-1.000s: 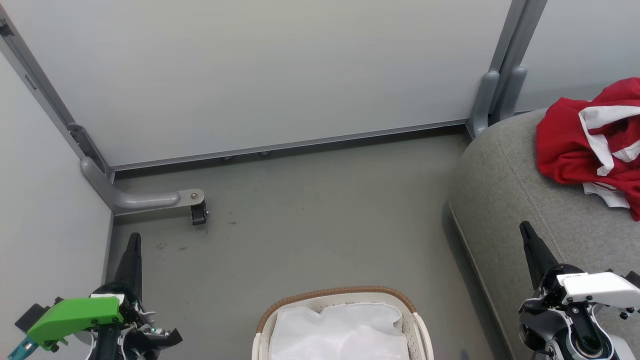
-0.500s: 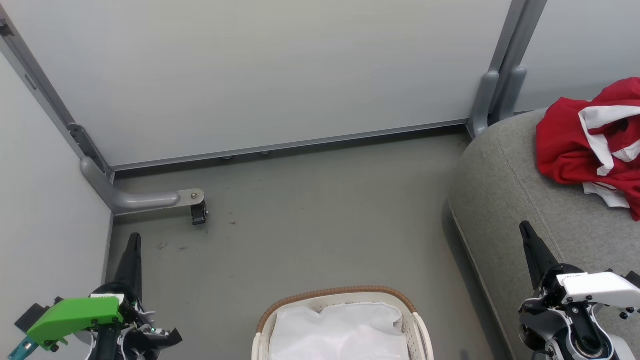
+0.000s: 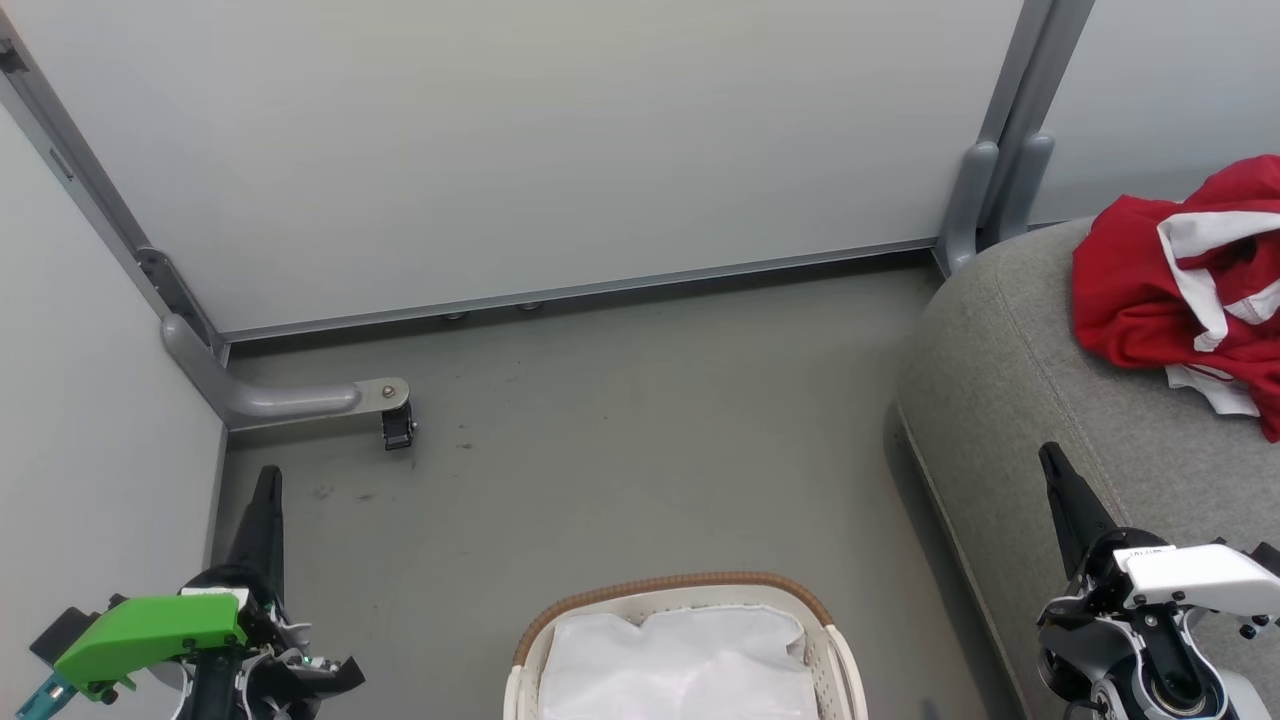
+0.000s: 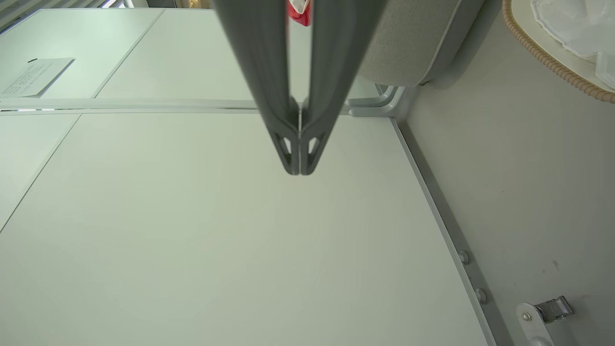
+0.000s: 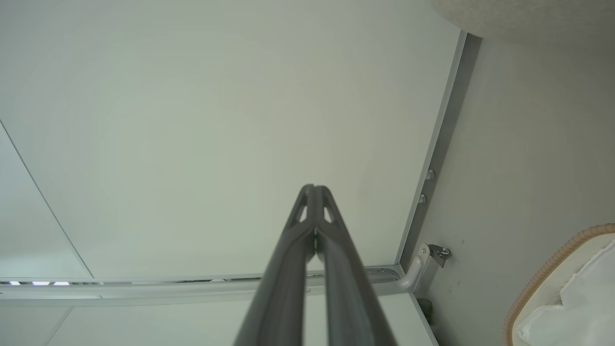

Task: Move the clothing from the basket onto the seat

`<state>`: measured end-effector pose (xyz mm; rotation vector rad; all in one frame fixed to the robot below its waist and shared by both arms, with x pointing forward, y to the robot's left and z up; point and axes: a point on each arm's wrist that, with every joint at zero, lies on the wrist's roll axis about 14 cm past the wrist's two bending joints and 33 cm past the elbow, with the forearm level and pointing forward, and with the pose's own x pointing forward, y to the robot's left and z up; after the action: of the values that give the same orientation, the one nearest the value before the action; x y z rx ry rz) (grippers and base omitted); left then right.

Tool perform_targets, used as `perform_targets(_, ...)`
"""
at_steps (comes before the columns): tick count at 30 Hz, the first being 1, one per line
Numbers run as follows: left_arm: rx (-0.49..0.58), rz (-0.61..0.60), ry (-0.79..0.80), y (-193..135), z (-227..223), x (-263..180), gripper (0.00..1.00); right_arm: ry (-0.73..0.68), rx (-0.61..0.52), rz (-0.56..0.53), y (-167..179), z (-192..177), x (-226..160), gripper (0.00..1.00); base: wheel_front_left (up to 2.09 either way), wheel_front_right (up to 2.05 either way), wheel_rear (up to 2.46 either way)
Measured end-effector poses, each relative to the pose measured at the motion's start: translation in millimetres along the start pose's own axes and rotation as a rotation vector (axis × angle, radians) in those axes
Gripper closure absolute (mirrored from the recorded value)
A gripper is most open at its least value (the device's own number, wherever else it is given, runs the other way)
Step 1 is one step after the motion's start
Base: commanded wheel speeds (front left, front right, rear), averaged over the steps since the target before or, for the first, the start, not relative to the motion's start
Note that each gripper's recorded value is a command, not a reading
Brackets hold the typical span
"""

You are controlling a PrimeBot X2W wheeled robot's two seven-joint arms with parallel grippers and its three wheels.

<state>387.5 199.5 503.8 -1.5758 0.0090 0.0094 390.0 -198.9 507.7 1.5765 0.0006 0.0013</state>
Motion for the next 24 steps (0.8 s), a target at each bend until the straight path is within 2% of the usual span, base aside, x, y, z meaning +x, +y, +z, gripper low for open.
perform_targets(24,0.0,0.0,0.0,-0.1,0.0,0.0,1.0,0.0,0.0,0.0,0.0,0.0,0.0,1.0,0.0,0.0,0.0)
